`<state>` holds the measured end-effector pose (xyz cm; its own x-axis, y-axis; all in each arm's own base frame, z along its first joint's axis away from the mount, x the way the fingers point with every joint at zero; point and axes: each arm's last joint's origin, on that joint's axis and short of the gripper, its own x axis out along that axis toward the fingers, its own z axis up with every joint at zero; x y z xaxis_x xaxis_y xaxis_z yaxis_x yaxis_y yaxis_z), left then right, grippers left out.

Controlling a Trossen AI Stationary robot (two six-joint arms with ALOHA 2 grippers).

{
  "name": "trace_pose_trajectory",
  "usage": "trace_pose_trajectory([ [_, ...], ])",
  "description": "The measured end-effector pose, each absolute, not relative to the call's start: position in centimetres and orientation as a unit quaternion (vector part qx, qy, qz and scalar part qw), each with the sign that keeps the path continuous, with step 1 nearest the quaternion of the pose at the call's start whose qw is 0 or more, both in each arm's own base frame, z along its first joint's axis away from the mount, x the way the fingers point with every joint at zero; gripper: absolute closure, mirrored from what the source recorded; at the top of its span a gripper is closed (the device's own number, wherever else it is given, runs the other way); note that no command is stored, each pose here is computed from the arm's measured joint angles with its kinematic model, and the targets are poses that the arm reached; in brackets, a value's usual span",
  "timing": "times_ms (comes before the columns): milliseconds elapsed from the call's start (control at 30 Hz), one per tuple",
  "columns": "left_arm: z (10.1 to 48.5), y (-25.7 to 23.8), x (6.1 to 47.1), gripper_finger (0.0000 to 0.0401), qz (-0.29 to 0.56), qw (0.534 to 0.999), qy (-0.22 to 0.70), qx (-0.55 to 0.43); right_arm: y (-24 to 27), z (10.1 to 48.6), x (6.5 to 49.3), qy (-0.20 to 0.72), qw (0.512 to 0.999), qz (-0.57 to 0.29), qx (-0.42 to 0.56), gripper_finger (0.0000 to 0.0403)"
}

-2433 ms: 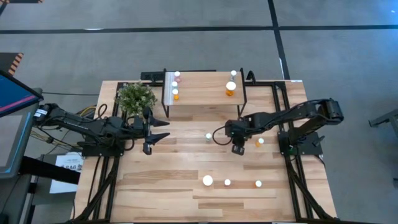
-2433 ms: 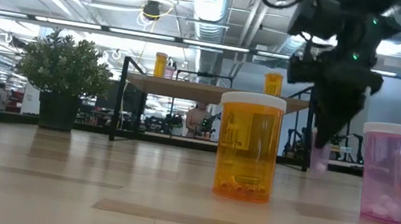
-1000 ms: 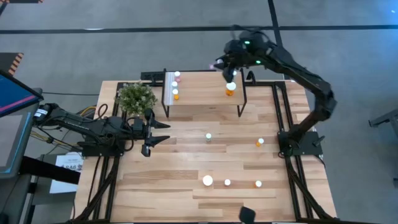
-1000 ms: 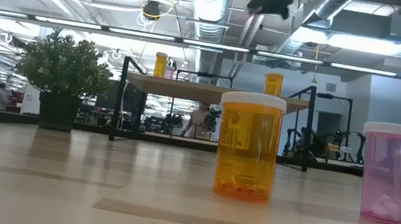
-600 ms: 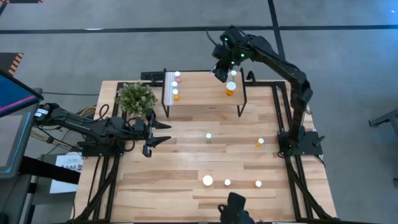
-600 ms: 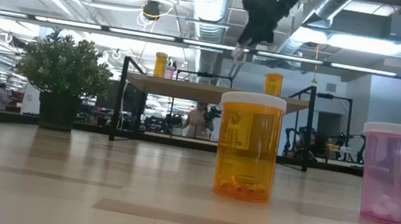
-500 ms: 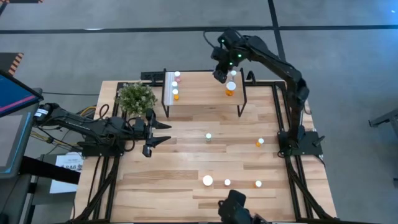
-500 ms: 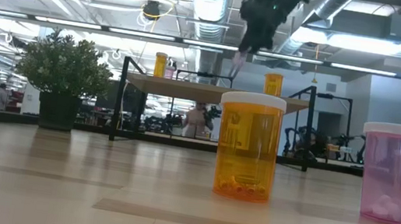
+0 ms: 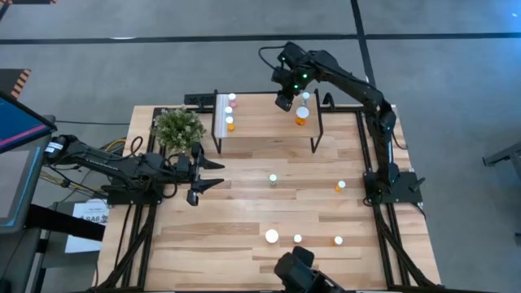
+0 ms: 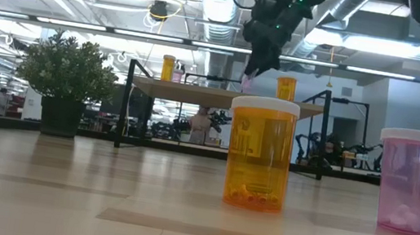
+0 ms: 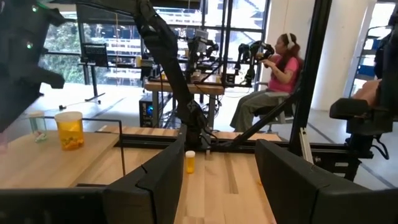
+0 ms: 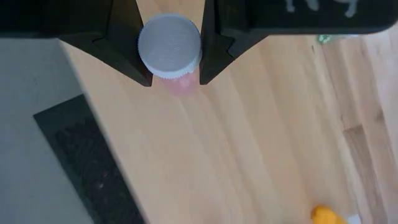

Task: Pick and place medicine bottles onto shelf by color
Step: Put the top pink pill bottle on the shelf

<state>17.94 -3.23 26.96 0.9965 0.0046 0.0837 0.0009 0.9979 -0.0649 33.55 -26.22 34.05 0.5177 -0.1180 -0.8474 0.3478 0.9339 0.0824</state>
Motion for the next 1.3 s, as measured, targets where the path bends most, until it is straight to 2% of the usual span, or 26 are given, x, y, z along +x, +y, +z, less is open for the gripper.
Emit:
trace_pose_trajectory([
  [1300, 26.9, -3.2, 17.9, 0.0213, 0.005, 0.998, -0.042, -0.036, -25.2, 33.9, 34.3, 0.478, 0.863, -0.121, 0.112, 0.0257],
])
